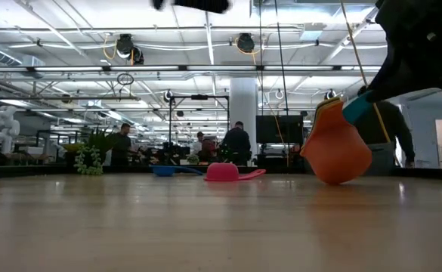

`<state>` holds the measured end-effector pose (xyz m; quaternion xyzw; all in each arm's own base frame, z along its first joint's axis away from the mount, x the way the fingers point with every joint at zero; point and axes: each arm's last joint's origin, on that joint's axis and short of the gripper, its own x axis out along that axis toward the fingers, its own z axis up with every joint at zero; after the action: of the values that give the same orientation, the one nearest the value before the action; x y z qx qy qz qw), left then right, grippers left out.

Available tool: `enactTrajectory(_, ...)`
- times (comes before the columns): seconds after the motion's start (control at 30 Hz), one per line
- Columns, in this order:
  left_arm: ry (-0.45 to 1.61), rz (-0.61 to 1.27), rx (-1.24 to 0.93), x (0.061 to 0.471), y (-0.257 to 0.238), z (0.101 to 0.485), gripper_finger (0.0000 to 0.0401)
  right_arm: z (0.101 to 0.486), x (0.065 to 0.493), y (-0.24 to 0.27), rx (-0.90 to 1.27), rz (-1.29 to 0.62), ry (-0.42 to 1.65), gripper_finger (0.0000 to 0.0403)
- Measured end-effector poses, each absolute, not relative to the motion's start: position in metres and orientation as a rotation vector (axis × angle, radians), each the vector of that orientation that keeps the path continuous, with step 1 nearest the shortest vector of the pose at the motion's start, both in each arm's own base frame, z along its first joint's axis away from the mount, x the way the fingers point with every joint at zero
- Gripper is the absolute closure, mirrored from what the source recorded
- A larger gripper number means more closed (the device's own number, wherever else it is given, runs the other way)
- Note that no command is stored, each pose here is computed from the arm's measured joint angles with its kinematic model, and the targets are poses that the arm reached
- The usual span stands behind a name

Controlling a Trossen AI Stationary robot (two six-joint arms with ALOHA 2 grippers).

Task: Nest measuring cups in basket
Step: Stack the light blue measuring cup on top of the yellow measuring cup

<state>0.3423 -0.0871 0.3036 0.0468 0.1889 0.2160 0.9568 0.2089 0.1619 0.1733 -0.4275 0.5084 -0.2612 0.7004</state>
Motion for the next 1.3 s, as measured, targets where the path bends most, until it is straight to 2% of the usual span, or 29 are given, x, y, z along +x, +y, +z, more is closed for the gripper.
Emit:
enactTrajectory(0.1, 0.359, 0.306, 0.115, 0.374, -0.083, 0.28, 0.0332, 0.173, 0.208, 0.163, -0.952, -0.577, 1.128, 0.0403)
enactTrajectory(0.2, 0.402, 0.314, 0.144, 0.395, -0.072, 0.249, 0.0332, 0.173, 0.206, 0.166, -0.956, -0.568, 1.124, 0.0403)
enactTrajectory(0.3, 0.46, 0.309, 0.115, 0.408, -0.065, 0.219, 0.0332, 0.173, 0.204, 0.168, -0.963, -0.557, 1.117, 0.0403)
enactTrajectory(0.4, 0.503, 0.209, 0.074, 0.421, -0.069, 0.184, 0.0332, 0.173, 0.202, 0.17, -0.969, -0.549, 1.111, 0.0403)
enactTrajectory(0.53, 0.483, 0.15, 0.058, 0.432, -0.08, 0.152, 0.0332, 0.173, 0.201, 0.171, -0.973, -0.546, 1.109, 0.0403)
enactTrajectory(0.9, 0.407, 0.12, 0.032, 0.437, -0.09, 0.148, 0.0332, 0.173, 0.201, 0.176, -0.98, -0.543, 1.036, 0.0403)
enactTrajectory(1.3, 0.346, 0.109, 0.009, 0.44, -0.091, 0.149, 0.0332, 0.171, 0.201, 0.177, -0.981, -0.502, 1.095, 0.0393)
